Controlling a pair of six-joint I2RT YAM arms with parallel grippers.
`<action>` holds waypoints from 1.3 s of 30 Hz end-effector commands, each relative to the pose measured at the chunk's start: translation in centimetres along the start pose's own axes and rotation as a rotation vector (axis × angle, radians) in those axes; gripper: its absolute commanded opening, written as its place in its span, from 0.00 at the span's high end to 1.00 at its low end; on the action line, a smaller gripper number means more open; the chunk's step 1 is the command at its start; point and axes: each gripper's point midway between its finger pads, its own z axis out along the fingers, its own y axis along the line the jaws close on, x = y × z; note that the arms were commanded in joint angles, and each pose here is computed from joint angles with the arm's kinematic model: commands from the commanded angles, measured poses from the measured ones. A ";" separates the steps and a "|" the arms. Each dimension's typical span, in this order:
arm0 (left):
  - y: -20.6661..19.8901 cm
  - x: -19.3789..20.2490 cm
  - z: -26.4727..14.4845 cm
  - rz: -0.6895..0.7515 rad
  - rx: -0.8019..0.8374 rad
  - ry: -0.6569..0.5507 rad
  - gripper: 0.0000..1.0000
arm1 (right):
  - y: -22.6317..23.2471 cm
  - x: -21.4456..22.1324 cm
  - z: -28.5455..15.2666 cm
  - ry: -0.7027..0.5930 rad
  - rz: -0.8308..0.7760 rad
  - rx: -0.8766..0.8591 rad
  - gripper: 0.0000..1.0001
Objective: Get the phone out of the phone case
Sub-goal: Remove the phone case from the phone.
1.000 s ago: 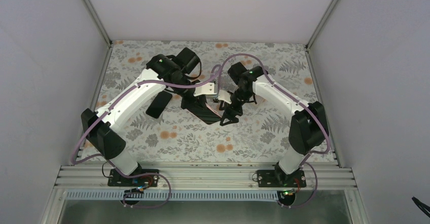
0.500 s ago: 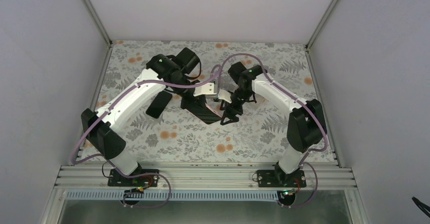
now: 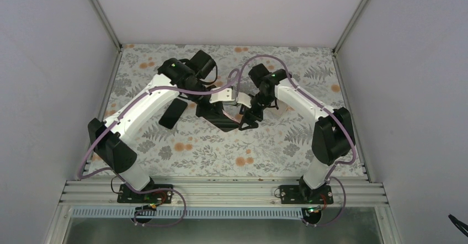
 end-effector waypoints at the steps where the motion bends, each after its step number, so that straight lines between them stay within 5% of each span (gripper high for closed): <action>1: -3.7 -2.3 -0.5 0.046 0.159 -0.128 0.98 | -6.1 -3.7 -2.2 -0.117 0.006 0.245 0.16; 9: -2.3 -3.2 -0.6 0.063 0.122 -0.152 0.98 | -7.8 -8.7 -4.2 -0.269 0.027 0.261 0.15; 27: 7.4 -5.7 -6.3 0.060 -0.144 -0.339 0.98 | 0.9 -15.1 -6.5 -0.441 -0.182 0.022 0.13; 39: 9.2 -7.3 -7.4 0.057 -0.108 -0.401 0.98 | 5.6 -18.4 -8.8 -0.525 -0.292 -0.093 0.13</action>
